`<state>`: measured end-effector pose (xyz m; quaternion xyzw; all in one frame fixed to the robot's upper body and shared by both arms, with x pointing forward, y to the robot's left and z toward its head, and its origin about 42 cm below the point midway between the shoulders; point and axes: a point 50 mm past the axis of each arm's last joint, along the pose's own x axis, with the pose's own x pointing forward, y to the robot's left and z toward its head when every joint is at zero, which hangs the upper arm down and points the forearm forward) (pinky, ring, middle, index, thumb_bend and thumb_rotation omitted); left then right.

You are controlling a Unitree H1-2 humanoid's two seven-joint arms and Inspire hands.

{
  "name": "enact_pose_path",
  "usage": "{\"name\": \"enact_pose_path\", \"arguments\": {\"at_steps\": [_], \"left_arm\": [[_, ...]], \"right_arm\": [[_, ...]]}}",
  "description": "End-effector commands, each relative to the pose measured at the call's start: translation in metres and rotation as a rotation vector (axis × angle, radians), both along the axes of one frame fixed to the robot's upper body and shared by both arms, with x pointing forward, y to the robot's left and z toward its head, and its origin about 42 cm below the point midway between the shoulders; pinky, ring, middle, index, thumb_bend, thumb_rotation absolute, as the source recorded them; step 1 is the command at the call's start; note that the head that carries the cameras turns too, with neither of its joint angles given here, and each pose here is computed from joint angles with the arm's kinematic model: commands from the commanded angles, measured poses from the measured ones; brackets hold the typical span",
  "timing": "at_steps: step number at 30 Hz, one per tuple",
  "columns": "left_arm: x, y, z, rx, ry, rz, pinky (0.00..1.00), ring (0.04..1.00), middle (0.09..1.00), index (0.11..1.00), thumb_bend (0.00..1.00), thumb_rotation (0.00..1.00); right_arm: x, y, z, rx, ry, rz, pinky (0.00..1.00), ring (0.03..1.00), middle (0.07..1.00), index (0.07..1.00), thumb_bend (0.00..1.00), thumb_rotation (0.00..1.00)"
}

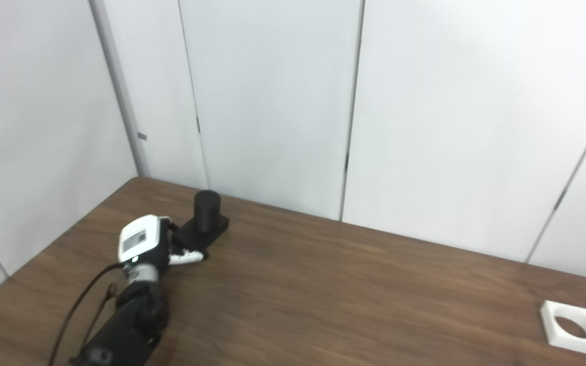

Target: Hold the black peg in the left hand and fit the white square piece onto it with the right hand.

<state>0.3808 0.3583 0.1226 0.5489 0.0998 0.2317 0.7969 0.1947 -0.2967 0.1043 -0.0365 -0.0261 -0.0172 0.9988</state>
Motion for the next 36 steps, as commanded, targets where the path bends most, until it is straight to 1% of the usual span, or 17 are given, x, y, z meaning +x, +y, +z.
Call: {"name": "enact_pose_path", "arguments": {"at_steps": [1,2,4,6,9,18,25,30,33,36], "left_arm": [[0.005,-0.012,0.016,-0.032,-0.064,-0.086,0.68,0.744,0.718,0.488,0.5,0.05],[0.001,-0.015,0.016,-0.057,-0.07,-0.115,0.68,0.745,0.72,0.488,0.49,0.05],[-0.006,-0.022,0.016,-0.098,-0.084,-0.159,0.64,0.733,0.733,0.49,0.49,0.05],[-0.015,-0.032,0.018,-0.142,-0.091,-0.216,0.63,0.734,0.744,0.49,0.49,0.05],[-0.026,-0.043,0.022,-0.176,-0.092,-0.282,0.61,0.735,0.75,0.49,0.49,0.05],[-0.056,-0.068,0.038,-0.234,-0.089,-0.492,0.64,0.755,0.76,0.49,0.49,0.06],[-0.076,-0.079,0.041,-0.286,-0.044,-0.656,0.67,0.767,0.763,0.492,0.49,0.05],[-0.088,-0.086,0.035,-0.319,-0.018,-0.696,0.68,0.772,0.748,0.489,0.5,0.05],[-0.096,-0.092,0.029,-0.355,0.015,-0.731,0.7,0.795,0.755,0.489,0.5,0.05],[-0.106,-0.1,0.026,-0.389,0.052,-0.776,0.73,0.816,0.763,0.489,0.5,0.05]], "right_arm": [[-0.014,0.011,-0.015,0.037,0.061,-0.021,1.0,1.0,0.982,1.0,0.62,1.0],[-0.014,0.012,-0.015,0.035,0.062,-0.024,1.0,1.0,0.981,1.0,0.62,1.0],[-0.015,0.013,-0.013,0.036,0.061,-0.026,1.0,1.0,0.979,1.0,0.61,1.0],[-0.015,0.014,-0.013,0.034,0.059,-0.025,1.0,1.0,0.976,1.0,0.61,1.0],[-0.015,0.015,-0.012,0.025,0.057,-0.02,1.0,1.0,0.974,1.0,0.6,1.0],[-0.016,0.022,-0.008,-0.009,0.052,-0.017,1.0,1.0,0.962,1.0,0.58,1.0],[-0.018,0.029,-0.003,-0.017,0.055,-0.028,1.0,1.0,0.941,1.0,0.57,1.0],[-0.017,0.033,0.0,-0.031,0.045,-0.022,1.0,0.981,0.933,1.0,0.56,1.0],[-0.017,0.036,0.003,-0.04,0.038,-0.015,1.0,0.969,0.929,1.0,0.53,1.0],[-0.016,0.038,0.005,-0.043,0.036,-0.01,1.0,0.975,0.93,1.0,0.52,1.0]]}}
